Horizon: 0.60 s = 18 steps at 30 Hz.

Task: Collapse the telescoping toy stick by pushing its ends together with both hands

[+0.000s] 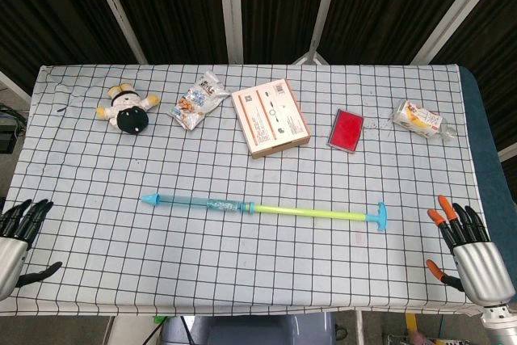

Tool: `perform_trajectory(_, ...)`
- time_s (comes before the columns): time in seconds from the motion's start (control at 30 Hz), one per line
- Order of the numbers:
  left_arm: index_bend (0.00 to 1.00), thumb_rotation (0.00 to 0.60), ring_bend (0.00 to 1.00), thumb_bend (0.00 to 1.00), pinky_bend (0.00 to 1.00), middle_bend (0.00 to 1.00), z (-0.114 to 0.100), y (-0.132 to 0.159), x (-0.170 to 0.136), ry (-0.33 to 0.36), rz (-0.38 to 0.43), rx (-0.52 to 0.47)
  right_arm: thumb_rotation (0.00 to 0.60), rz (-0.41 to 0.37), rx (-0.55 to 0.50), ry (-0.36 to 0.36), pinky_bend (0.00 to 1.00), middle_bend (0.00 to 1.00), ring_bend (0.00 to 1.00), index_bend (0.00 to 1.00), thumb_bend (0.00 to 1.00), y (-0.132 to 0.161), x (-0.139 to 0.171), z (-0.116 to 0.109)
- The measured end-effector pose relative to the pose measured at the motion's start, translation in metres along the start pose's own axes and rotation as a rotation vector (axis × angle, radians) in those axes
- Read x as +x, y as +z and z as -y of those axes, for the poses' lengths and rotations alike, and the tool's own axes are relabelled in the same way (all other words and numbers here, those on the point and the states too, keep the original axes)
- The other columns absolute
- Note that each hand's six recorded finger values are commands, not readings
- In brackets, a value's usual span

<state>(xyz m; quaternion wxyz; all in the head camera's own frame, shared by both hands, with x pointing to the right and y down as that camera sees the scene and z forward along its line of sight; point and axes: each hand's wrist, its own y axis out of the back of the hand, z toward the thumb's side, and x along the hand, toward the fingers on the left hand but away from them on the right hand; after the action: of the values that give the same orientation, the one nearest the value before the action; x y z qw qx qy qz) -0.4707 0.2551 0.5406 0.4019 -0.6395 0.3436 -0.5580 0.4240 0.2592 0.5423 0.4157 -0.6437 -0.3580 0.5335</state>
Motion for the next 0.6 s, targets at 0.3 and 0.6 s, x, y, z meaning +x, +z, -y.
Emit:
perform_trajectory(0.3, 0.0, 0.6, 0.0, 0.05, 0.0, 0.0, -0.0027, 0.0009, -0.0006, 0.003, -0.004, -0.003, 0.6, 0.031, 0.007, 0.006, 0.0, 0.0, 0.0, 0.0, 0.27, -0.0023, -0.001, 0.0006)
perform_trajectory(0.6, 0.0, 0.6, 0.0, 0.05, 0.0, 0.0, -0.0008, -0.0001, 0.0009, -0.005, -0.016, -0.011, 0.6, 0.02, -0.034, 0.018, 0.0, 0.0, 0.0, 0.0, 0.27, 0.0052, -0.0042, 0.0018)
